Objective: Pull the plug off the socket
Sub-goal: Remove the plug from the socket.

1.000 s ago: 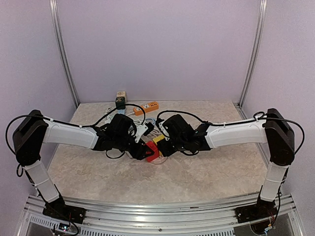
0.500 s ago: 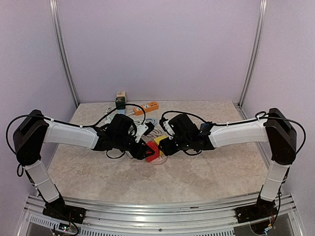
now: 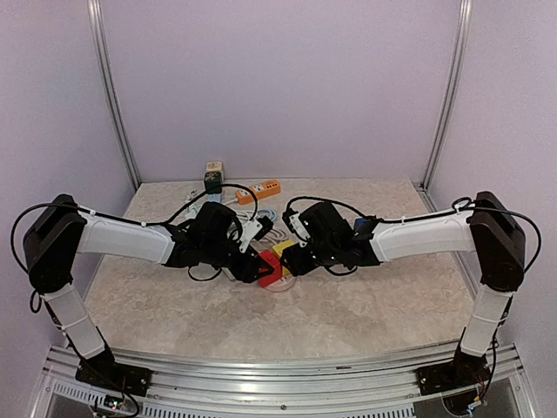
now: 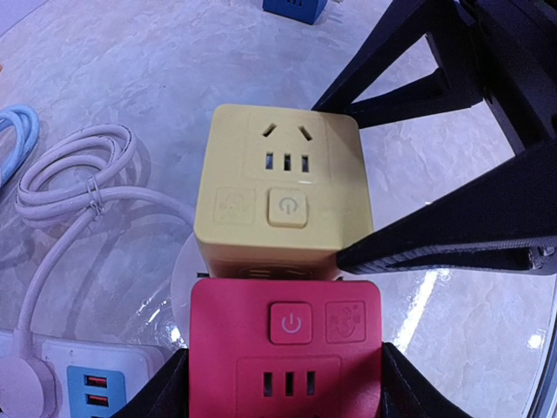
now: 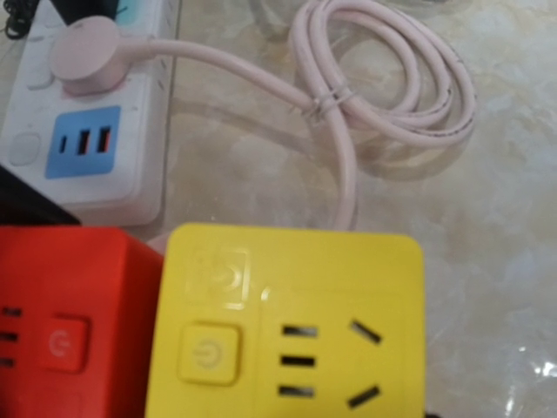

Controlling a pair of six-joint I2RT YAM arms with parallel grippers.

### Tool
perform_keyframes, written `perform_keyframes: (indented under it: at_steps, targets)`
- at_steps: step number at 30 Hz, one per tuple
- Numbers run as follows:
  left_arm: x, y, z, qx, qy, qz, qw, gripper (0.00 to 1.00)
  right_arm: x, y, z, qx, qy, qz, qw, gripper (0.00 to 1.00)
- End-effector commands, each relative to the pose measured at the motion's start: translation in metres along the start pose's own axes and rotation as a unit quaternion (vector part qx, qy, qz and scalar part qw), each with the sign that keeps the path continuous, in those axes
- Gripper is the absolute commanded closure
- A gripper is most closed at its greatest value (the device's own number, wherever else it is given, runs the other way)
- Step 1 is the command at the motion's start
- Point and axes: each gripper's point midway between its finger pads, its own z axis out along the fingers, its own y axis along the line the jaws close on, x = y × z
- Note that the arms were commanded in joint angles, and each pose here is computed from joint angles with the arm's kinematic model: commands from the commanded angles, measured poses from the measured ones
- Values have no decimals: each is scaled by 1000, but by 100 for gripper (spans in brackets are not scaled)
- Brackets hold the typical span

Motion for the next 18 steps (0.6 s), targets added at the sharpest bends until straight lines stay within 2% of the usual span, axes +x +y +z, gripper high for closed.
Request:
perform_keyframes:
  at_steps: [1,18]
  targets:
    - [37,-7,10,16,61,-18,998,76,-21,-3,-17,25,-32,1,999,100]
    - [36,-7,14,18,65,-19,998,77,-22,14,-23,88,-33,-74,993,100]
